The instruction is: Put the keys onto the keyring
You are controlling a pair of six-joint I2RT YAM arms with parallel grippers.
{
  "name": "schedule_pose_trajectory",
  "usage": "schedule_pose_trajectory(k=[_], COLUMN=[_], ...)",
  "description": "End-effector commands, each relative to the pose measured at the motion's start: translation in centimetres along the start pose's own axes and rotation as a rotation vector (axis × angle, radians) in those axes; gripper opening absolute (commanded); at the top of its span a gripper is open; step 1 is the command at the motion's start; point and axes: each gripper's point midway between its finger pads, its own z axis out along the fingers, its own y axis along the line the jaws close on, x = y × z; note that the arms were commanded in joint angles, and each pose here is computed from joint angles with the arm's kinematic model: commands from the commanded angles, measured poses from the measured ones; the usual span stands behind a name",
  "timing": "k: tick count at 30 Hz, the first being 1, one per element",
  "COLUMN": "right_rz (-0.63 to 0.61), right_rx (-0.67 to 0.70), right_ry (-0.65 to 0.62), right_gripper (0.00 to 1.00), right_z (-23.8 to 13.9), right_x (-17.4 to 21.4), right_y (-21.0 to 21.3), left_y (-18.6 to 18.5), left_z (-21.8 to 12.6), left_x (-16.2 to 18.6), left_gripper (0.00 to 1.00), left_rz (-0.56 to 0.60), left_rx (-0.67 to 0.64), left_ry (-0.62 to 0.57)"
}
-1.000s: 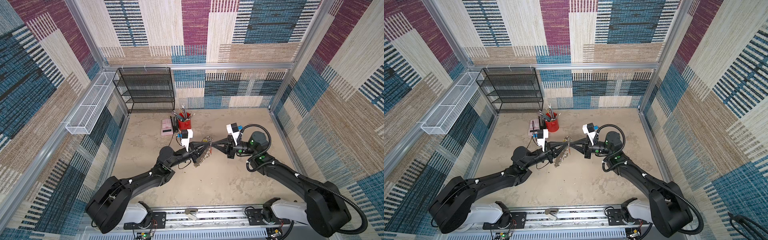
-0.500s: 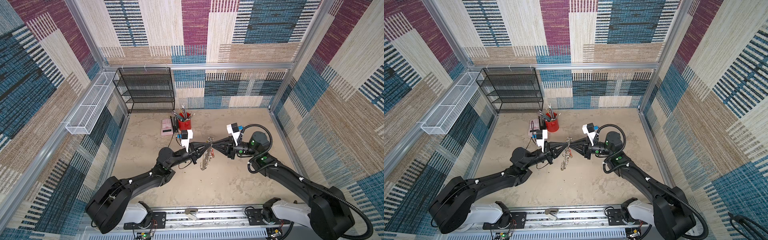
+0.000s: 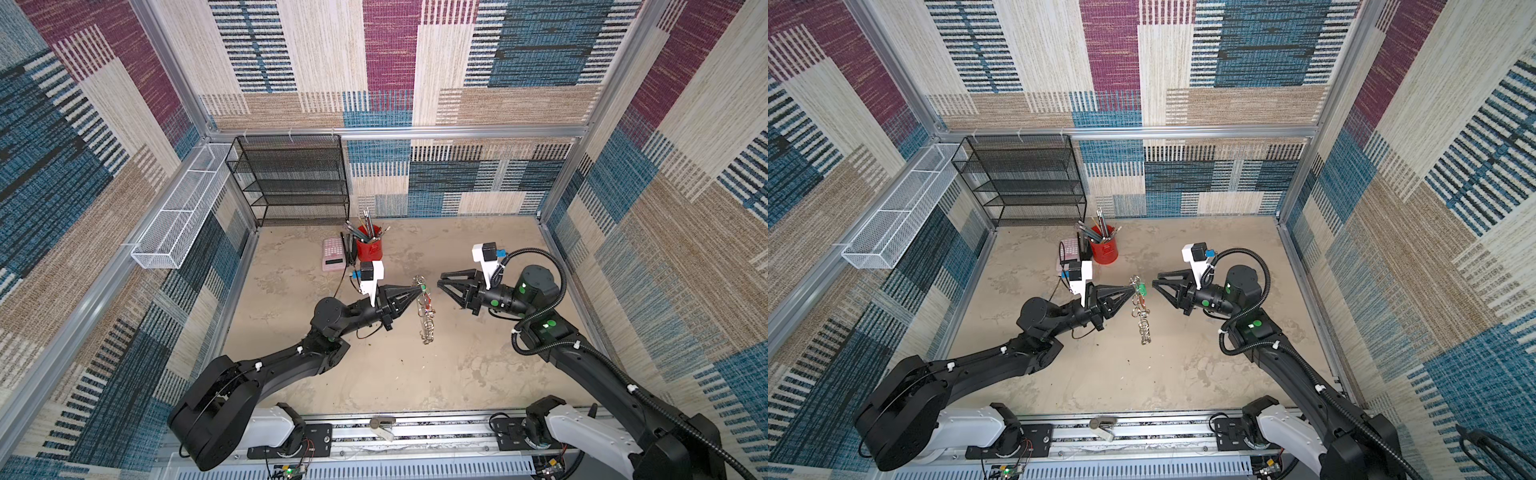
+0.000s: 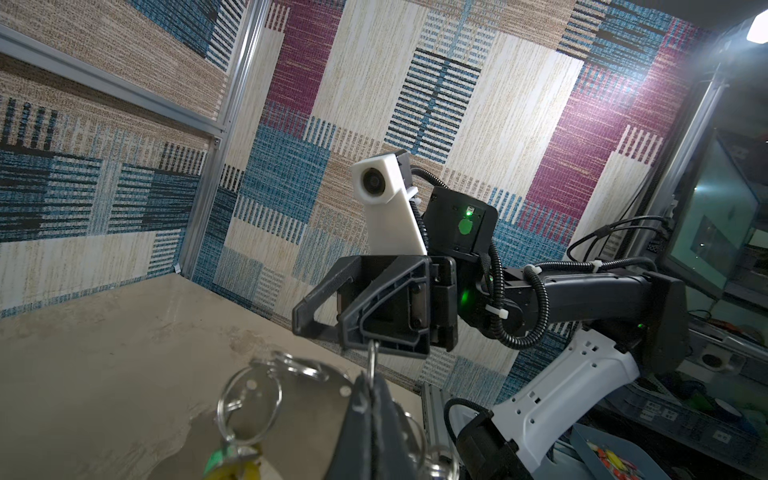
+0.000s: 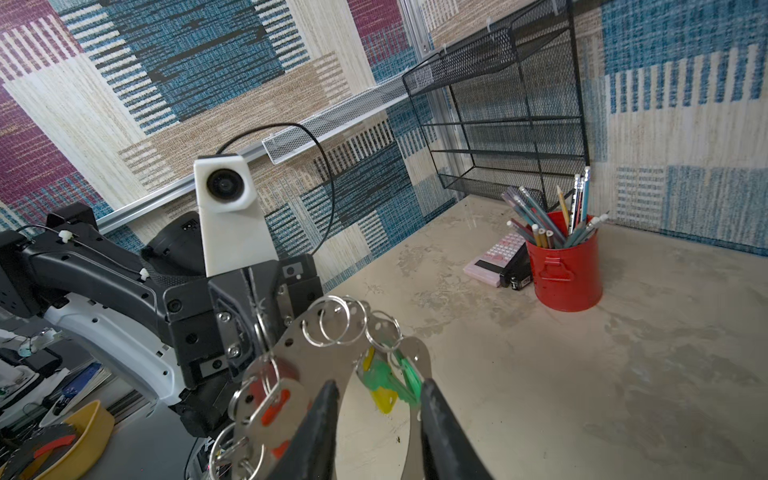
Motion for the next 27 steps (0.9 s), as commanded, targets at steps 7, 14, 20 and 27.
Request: schedule_pose_trajectory(k=[7,14,20,27], right_rz=[-0.082,-0.057,-0.039,-0.032], right_rx=[-0.152,-0.169,-0.178,-0.187], right_ry=[0.004,0.033,0.04,0.043], right_gripper=[0.47,0.44,0.37,0.28], right_z=[1.3,2.0,2.1,2.3], right_x=[-1.8,0.0,0.8,1.0], right_y=[4.3,3.8,3.6,3.4], left_y=[-1.0,-1.1,-1.2,-1.1], left_z=[0.1,0.1,0.1,0.1], left_x=[-0.7,-0.6,-0.6,-0.5], left_gripper=[0.0,0.0,0.0,0.0], left_rz=[-0.004,-0.006,-0.003,-0.007], left_rx=[0.059,0.059,0.063,0.066], left_ry=[-0.027,-0.024,-0.022,-0.024])
